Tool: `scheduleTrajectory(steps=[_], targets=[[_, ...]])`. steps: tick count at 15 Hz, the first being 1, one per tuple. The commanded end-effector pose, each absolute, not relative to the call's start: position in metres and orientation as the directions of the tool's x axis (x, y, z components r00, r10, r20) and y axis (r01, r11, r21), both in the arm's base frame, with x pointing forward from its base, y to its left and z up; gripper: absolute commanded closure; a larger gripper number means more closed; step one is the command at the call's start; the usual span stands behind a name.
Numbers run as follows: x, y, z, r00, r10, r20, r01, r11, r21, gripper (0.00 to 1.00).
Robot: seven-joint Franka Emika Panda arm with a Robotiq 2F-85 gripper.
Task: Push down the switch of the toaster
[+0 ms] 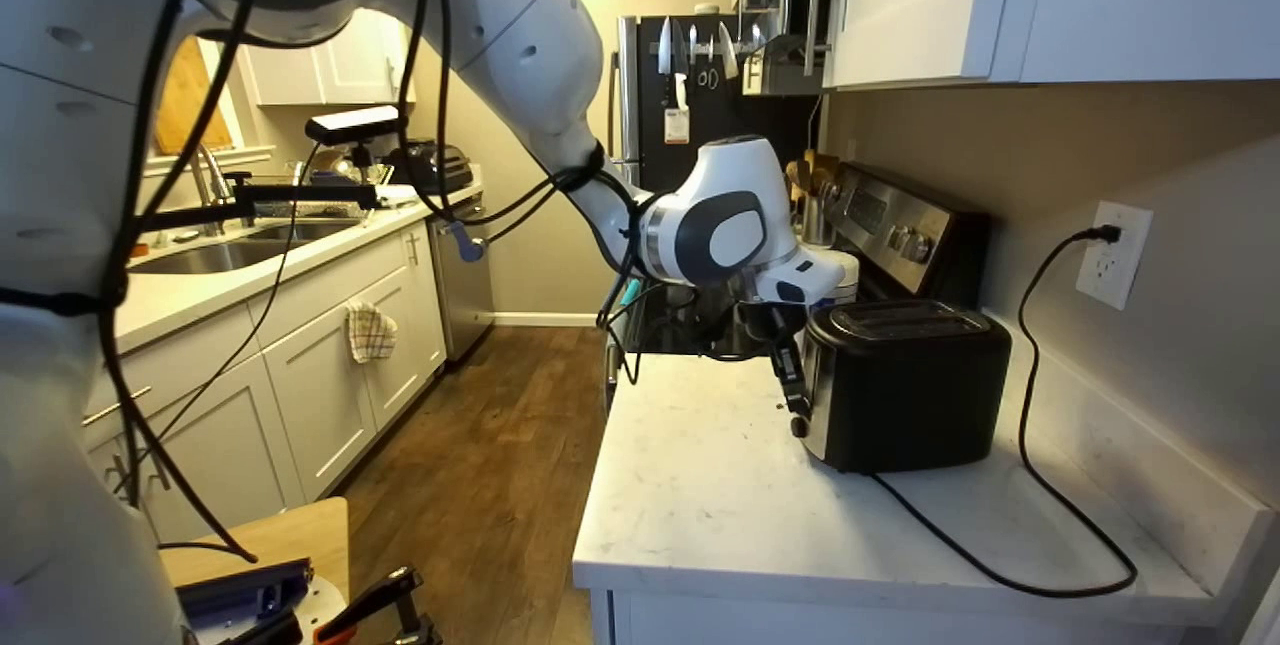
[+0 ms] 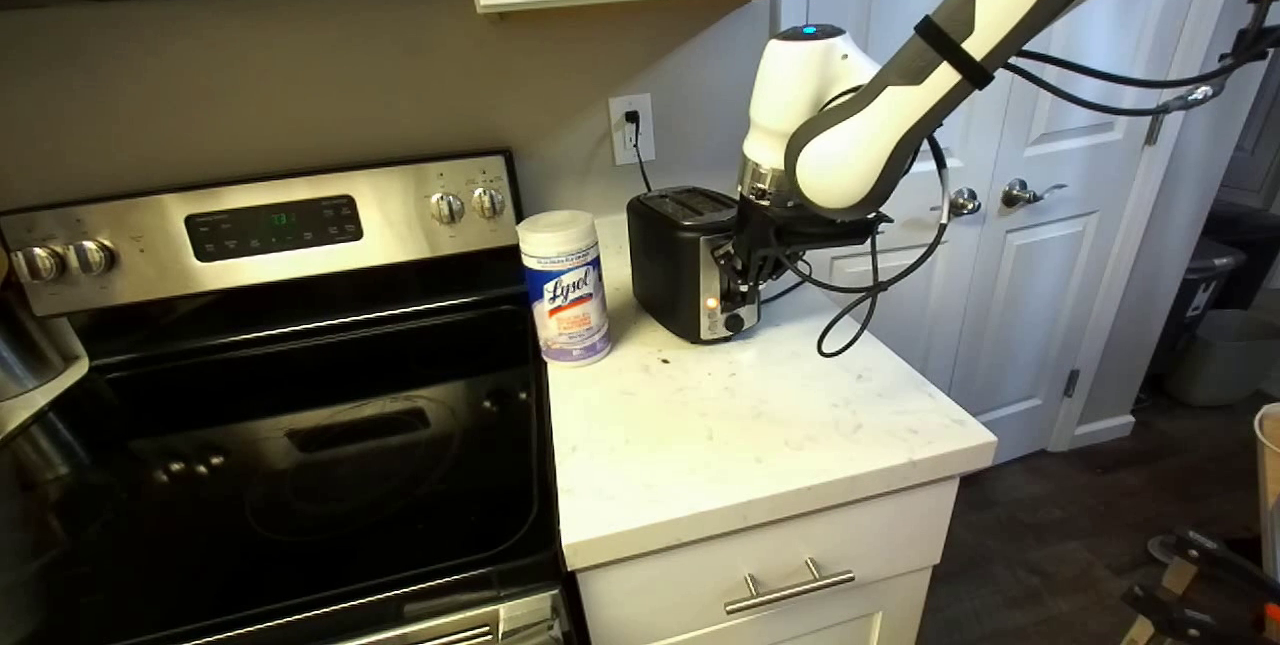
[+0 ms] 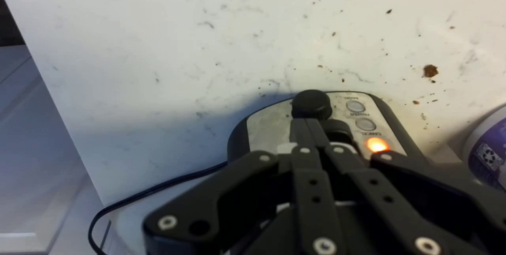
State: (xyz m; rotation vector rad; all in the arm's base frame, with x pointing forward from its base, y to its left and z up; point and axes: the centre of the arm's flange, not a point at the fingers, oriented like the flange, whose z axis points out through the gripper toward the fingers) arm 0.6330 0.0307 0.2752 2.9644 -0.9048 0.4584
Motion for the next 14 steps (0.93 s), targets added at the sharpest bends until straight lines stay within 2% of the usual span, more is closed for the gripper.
scheduleTrajectory(steps=[1,5,9,14], targets=[[0.623,0.019,0.294,0.785,-0.547,0.291,-0.545,-0.833,-0.095,1.00],[0.599,0.019,0.338,0.800,-0.541,0.261,-0.530,-0.840,-0.116,1.00],[0.565,0.048,0.346,0.892,-0.446,0.074,-0.434,-0.891,-0.137,1.00],[0.551,0.064,0.349,0.907,-0.422,-0.019,-0.420,-0.898,-0.133,1.00]])
